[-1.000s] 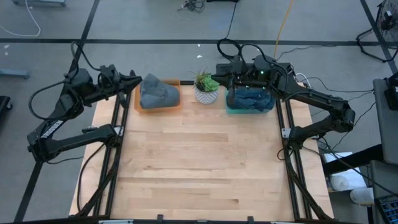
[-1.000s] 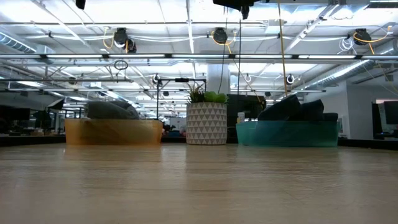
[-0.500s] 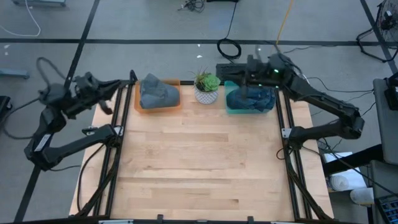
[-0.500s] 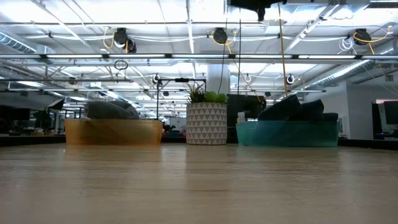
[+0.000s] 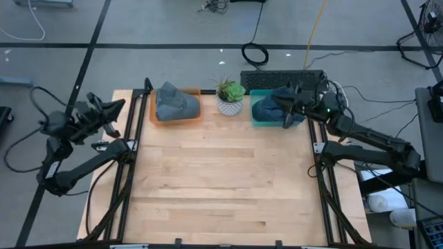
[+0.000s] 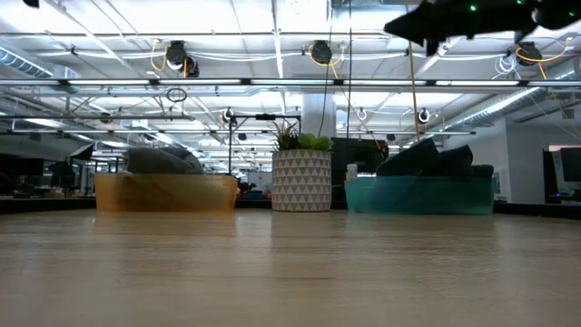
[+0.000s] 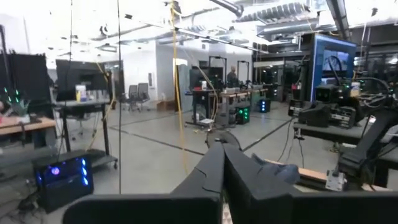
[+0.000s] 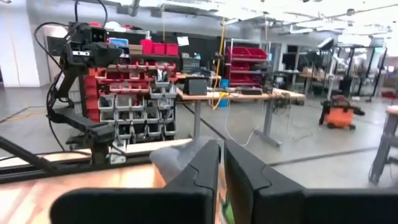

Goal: Pick & Place hat
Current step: Return to Home Position

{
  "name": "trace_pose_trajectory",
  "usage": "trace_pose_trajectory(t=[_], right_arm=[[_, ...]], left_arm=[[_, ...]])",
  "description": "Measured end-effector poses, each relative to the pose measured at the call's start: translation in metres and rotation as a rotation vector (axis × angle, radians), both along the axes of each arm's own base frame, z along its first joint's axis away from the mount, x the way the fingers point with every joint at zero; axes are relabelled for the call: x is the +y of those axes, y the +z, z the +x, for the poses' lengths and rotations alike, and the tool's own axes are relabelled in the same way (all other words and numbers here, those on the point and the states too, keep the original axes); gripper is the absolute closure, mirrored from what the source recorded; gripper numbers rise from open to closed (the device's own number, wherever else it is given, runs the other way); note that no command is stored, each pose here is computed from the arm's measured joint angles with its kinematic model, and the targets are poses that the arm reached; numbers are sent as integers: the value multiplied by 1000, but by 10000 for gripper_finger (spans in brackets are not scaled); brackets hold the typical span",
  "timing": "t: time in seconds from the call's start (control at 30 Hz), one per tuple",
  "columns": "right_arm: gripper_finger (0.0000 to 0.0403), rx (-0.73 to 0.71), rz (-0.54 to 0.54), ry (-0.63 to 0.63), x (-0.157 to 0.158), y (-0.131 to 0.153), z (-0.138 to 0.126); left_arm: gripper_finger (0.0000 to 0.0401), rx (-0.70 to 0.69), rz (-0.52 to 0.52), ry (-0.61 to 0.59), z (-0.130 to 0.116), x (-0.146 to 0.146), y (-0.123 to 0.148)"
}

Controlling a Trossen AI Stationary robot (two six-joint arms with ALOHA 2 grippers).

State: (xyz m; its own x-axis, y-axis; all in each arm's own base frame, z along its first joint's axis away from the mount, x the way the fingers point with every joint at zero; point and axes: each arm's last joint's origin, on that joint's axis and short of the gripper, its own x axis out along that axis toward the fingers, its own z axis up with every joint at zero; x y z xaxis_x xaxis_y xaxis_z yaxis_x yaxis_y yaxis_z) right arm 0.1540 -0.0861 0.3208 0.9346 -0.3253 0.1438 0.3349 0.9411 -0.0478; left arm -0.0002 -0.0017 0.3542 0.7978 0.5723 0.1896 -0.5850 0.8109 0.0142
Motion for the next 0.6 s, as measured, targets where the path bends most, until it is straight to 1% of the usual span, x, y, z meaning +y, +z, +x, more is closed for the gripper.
trace_pose_trajectory(t=[0.13,0.2,0.37,0.6], right_arm=[[389,1,38,9,8,-23,-12],[390,3,40,10,11,-32,-18],[390,0,38,9,17,-47,-27],[391,2,78,9,21,-66,-34]], left_arm=[[382,10,-59,-26,6,4,-24],[369,17,-77,-44,9,6,-35],[343,63,-135,-36,21,15,-59],[322,49,-139,-26,37,28,-80]])
